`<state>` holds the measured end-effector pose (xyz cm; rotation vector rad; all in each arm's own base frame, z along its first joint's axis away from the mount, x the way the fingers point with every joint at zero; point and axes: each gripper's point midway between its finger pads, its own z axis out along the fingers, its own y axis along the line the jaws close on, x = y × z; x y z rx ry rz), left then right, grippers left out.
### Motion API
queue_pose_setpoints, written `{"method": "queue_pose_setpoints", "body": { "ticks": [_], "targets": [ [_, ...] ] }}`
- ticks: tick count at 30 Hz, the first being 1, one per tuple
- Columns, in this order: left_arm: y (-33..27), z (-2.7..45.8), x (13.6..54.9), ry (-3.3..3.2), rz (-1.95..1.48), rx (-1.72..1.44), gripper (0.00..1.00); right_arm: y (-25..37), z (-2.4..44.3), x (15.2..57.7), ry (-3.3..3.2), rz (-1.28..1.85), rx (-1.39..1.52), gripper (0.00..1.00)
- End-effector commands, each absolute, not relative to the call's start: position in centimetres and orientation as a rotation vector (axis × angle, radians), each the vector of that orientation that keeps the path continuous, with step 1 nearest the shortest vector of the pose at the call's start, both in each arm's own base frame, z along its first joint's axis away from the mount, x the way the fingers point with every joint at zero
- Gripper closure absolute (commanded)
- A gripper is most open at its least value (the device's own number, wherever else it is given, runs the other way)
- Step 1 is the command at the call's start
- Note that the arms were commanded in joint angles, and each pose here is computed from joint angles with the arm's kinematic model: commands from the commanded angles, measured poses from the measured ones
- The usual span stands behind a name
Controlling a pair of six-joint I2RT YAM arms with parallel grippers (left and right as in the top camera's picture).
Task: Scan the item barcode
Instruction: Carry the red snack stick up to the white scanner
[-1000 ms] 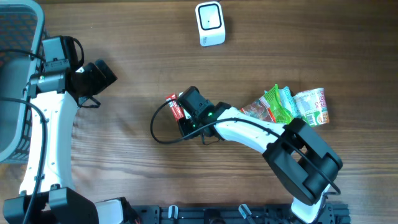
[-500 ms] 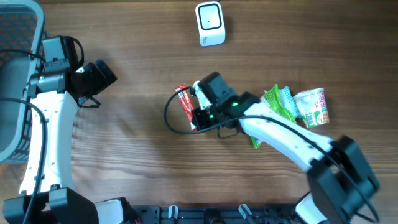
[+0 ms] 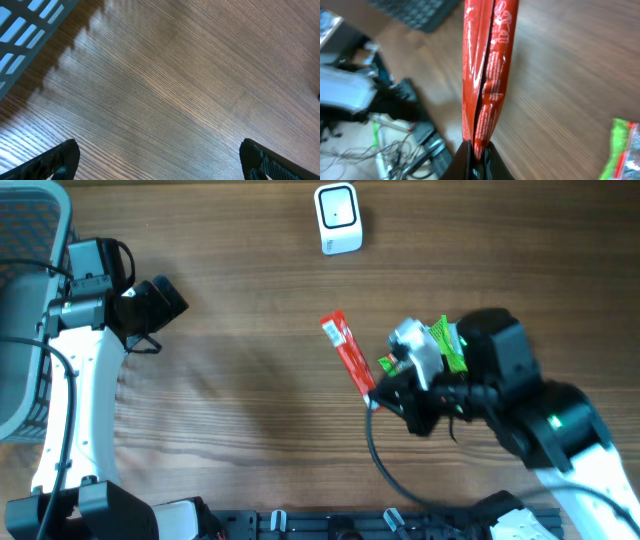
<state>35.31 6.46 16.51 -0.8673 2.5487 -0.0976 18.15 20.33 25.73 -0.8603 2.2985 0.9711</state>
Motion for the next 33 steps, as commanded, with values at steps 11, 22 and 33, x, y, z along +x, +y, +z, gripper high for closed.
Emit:
{"method": "queue_pose_setpoints", "body": {
  "ticks": [11, 22, 33],
  "targets": [
    [6.6, 16.9, 35.4, 2.538, -0.101, -0.856, 0.00, 19.9, 25.9, 15.9, 2.333, 1.045, -0.856, 0.96],
    [6.6, 16.9, 35.4, 2.538, -0.101, -0.856, 0.00, 17.5, 21.3, 32.2, 2.689, 0.303, -0.454, 0.96],
    [6.6, 16.9, 35.4, 2.538, -0.101, -0.856, 0.00, 16.0, 25.6, 45.2, 2.291, -0.787, -0.583, 0.96]
  ]
}}
